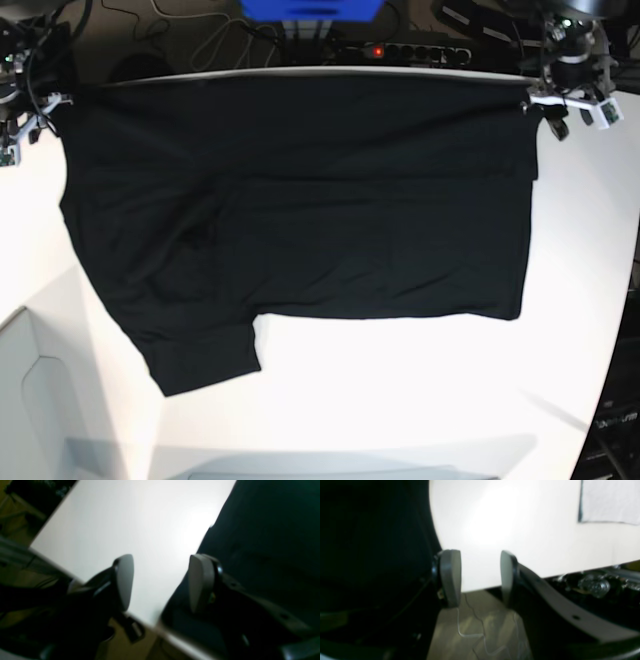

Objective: Fold the T-shirt properly
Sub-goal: 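Reach both grippers to the shirt's hem corners and grasp them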

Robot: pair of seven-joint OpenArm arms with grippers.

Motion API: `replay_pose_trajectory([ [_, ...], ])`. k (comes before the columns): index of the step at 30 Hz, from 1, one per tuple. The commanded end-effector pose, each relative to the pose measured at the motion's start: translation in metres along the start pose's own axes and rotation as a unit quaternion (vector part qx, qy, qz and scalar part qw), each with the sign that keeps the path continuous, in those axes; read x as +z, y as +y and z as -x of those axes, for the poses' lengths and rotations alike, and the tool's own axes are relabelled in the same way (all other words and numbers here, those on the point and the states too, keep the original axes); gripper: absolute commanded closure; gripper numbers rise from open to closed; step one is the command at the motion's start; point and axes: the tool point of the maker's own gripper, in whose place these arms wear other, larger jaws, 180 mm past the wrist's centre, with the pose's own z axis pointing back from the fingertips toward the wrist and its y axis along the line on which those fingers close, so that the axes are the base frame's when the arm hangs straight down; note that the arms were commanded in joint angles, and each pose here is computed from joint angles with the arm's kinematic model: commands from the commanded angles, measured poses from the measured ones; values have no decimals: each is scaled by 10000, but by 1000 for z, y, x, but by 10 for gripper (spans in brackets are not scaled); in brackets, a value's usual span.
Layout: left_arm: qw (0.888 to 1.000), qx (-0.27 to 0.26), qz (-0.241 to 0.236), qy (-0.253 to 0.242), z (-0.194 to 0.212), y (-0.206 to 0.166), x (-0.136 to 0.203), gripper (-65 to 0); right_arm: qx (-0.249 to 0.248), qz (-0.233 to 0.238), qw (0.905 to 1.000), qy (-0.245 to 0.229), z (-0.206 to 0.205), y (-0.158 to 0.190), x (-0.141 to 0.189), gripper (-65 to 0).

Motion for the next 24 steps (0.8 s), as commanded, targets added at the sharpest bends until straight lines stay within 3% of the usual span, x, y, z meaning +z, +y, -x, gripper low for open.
replay_pose_trajectory([
  [1,9990,-33,-39,-435,-27,2,-2,-341,-6,114,9993,-342,-23,-9,1,-260],
  [4,9966,140,9,-815,-54,-8,-12,-342,18,-70,9966,-819,-66,7,-8,-260],
  [10,9934,680,355,-848,-94,-44,-42,-343,214,-553,9796,-1918,-179,41,-19,-285],
  [14,9883,1137,547,-863,-117,-63,-71,-353,163,-970,9779,-1846,-222,62,-58,-329],
  [17,9845,1373,617,-895,-133,-69,-93,-428,42,-1225,9774,-1723,-245,71,-86,-333],
  [20,9856,1278,839,-720,-140,-88,-122,-496,-127,-1474,9714,-1858,-271,82,-109,-334],
  [24,9868,1212,964,-480,-143,-104,-154,-500,-317,-1789,9641,-1939,-285,94,-137,-336],
])
